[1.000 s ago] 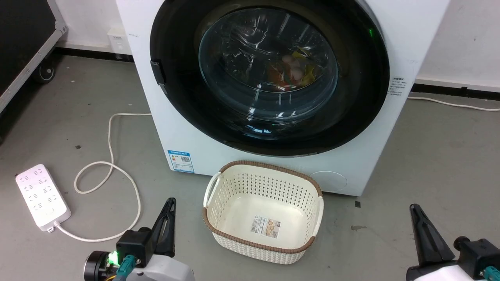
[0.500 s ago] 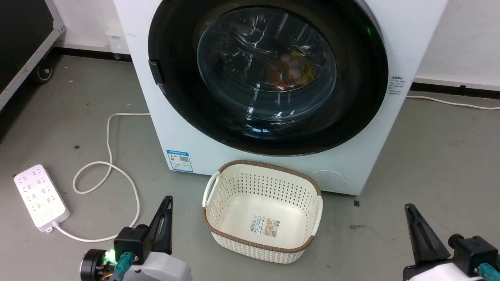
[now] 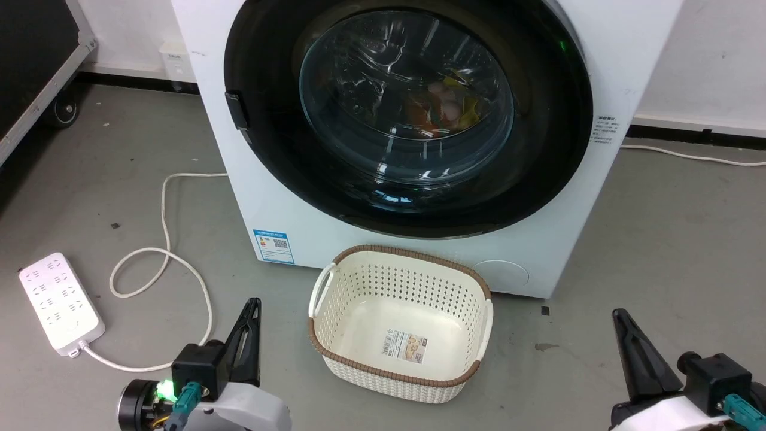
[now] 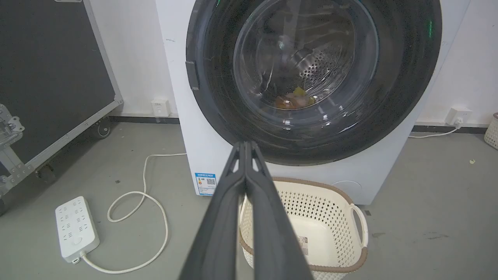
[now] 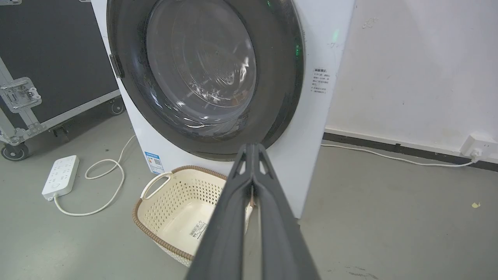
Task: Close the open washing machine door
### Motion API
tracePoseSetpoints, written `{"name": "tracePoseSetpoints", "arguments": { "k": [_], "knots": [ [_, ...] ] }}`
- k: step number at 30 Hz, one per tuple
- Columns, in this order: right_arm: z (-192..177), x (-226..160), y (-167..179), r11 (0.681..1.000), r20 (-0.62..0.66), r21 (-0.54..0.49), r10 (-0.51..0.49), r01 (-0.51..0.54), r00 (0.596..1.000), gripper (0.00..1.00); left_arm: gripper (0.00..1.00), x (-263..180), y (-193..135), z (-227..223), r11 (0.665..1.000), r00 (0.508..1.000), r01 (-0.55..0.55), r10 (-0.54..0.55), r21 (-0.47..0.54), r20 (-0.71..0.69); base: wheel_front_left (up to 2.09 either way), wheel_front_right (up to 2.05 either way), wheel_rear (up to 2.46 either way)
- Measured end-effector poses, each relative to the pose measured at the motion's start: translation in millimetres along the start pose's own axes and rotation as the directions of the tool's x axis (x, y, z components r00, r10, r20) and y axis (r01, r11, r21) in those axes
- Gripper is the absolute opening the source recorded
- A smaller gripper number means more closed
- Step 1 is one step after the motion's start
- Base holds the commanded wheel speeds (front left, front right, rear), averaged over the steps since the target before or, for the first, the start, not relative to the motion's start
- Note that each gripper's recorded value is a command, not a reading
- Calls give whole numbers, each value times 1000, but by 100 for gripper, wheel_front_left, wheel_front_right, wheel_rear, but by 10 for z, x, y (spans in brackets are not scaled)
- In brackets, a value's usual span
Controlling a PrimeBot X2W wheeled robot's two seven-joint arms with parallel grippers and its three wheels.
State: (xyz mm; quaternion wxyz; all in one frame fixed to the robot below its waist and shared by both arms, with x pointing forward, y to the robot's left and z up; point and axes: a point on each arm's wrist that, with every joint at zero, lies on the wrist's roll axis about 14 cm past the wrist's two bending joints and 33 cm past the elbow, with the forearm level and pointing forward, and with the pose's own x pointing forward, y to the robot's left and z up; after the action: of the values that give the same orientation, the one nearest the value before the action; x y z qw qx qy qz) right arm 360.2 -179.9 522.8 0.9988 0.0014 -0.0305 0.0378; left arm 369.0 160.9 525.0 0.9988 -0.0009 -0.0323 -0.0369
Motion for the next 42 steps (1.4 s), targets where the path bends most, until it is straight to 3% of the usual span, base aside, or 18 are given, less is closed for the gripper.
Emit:
{"name": "tracePoseSetpoints", "arguments": {
  "k": [42],
  "knots": [
    [-22,60,115,999,-57,-30,35,-37,998,0,0,48,98,48,999,999,-41,42,29,-32,0,0,0]
  ]
}}
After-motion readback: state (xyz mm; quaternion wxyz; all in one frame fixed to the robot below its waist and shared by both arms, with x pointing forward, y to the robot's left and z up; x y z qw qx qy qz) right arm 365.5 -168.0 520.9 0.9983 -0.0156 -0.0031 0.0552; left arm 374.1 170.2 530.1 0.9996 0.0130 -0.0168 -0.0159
